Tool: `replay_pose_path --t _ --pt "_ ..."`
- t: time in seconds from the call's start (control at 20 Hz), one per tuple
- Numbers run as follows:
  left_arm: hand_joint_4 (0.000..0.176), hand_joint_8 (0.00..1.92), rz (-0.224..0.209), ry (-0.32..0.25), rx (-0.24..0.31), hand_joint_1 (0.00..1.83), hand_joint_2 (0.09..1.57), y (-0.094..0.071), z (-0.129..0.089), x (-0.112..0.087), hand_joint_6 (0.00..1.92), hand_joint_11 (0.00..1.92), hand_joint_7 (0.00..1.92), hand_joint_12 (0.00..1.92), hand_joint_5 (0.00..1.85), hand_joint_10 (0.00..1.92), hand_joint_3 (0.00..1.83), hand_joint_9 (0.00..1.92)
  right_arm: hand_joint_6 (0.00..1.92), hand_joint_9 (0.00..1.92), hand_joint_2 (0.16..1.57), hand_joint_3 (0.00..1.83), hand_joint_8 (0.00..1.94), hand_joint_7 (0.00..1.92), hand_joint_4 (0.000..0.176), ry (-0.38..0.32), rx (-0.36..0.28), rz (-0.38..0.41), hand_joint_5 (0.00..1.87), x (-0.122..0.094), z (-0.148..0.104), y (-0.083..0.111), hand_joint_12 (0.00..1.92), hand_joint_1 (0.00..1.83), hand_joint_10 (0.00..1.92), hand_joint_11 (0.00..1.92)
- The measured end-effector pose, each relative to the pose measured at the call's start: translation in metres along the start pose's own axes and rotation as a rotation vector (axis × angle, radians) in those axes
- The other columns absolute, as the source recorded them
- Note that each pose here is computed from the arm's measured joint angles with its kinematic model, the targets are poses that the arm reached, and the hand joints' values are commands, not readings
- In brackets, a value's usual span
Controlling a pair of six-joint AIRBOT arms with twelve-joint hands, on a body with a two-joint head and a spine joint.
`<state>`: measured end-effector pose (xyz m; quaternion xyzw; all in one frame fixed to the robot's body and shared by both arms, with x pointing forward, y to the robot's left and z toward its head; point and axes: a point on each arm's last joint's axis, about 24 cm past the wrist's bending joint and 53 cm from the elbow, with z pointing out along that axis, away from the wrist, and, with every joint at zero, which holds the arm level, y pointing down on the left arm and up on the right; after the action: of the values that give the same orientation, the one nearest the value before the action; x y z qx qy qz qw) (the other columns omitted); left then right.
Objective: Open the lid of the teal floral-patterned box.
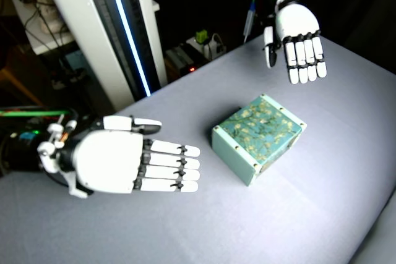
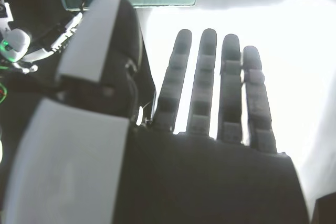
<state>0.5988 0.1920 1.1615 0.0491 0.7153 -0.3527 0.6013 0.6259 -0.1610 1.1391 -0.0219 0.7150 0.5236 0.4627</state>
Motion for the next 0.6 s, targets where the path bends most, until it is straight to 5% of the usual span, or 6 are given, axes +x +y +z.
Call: replay_pose_path --t 0.3,0.4,0.55,0.6 --pt "0.000 0.00 -0.025 0.040 0.030 0.73 1.54 -0.005 0.012 0.011 0.00 0.03 0.06 0.14 0.06 0.01 0.00 0.09 0.00 0.08 1.49 0.00 0.00 0.10 0.000 0.013 -0.011 0.005 0.09 0.006 0.007 0.002 0.34 0.13 0.00 0.00" --pt "0.000 0.00 -0.021 0.075 0.043 0.71 1.53 -0.009 0.019 0.023 0.00 0.04 0.07 0.14 0.05 0.01 0.00 0.12 0.00 0.11 1.47 0.00 0.00 0.08 0.000 0.036 -0.013 0.009 0.04 0.013 0.014 -0.001 0.49 0.18 0.00 0.00" --pt "0.000 0.00 -0.004 0.109 0.031 0.44 1.57 -0.004 0.023 0.029 0.00 0.04 0.08 0.12 0.06 0.01 0.03 0.13 0.00 0.12 1.46 0.00 0.00 0.04 0.000 0.061 -0.019 -0.004 0.00 0.018 0.027 0.000 0.43 0.43 0.00 0.01" --pt "0.000 0.01 -0.001 0.109 0.017 0.37 1.57 0.001 0.024 0.027 0.00 0.05 0.11 0.12 0.05 0.01 0.04 0.16 0.00 0.13 1.45 0.00 0.00 0.01 0.000 0.067 -0.020 -0.005 0.00 0.021 0.030 0.000 0.57 0.44 0.00 0.01"
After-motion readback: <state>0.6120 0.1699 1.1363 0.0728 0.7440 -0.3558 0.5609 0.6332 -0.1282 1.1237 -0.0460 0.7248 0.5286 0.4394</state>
